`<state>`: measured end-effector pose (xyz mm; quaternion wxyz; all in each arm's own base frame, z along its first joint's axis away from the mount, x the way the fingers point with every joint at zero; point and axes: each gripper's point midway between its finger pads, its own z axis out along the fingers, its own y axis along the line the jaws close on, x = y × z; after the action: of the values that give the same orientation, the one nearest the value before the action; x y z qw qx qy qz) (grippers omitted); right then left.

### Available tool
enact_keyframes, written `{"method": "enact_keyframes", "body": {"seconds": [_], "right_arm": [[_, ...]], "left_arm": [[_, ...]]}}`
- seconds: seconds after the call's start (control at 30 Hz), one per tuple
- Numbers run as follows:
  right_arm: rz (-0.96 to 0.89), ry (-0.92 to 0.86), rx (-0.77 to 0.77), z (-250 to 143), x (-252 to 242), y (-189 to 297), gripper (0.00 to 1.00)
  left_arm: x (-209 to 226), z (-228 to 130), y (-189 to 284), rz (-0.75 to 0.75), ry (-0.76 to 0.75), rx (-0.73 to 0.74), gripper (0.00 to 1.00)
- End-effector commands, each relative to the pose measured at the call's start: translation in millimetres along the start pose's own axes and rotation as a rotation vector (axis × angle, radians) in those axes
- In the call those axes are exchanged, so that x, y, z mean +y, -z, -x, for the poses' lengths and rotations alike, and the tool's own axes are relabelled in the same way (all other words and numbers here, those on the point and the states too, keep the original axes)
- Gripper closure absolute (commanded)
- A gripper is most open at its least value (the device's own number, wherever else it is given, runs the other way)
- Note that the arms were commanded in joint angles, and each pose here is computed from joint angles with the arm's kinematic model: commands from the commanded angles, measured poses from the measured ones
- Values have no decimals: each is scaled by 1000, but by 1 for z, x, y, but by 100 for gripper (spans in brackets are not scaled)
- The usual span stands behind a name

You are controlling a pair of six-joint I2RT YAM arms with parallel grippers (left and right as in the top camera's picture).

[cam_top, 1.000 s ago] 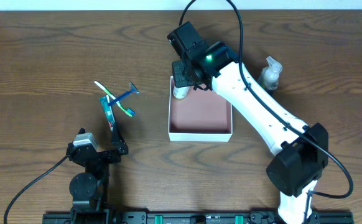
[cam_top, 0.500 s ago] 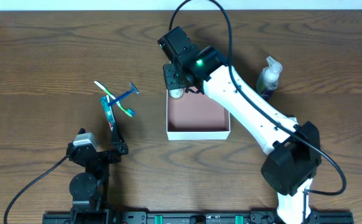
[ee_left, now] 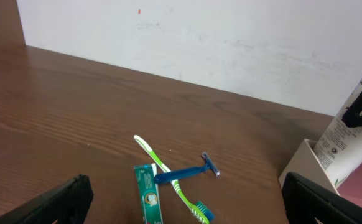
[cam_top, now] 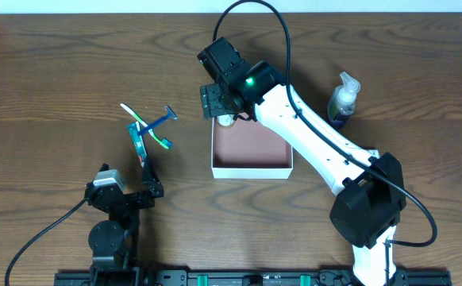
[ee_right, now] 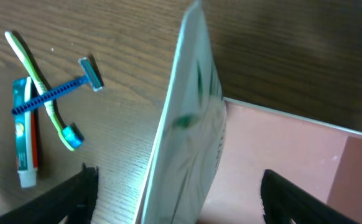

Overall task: Pack container
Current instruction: 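Release the tube upright in the box and move right gripper away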

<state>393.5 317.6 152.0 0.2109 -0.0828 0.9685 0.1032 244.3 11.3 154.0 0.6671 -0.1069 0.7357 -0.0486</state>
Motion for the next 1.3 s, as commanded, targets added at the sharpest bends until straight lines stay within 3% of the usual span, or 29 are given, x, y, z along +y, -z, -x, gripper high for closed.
{"method": "enact_keyframes", "body": {"seconds": [0.0,0.3,0.53,0.73,0.93,1.27], "right_arm": [[23,-11,-48,18,5,20,15],[48,39,-153,55,5,127,6],[-164,-94,-127,57,-97,176,1],[-293,-203,-14,47,-197,177,1],[-262,-243,101,31,-263,163,1],[-169,-203,214,7,-297,97,1]], "left_arm": [[7,-18,-1,26,-13,53,2],[7,-18,-1,26,-13,53,2],[7,-18,-1,26,-13,53,2],[7,-18,-1,26,-13,53,2],[7,-18,-1,26,-13,53,2],[7,-18,-1,26,-13,53,2]]}}
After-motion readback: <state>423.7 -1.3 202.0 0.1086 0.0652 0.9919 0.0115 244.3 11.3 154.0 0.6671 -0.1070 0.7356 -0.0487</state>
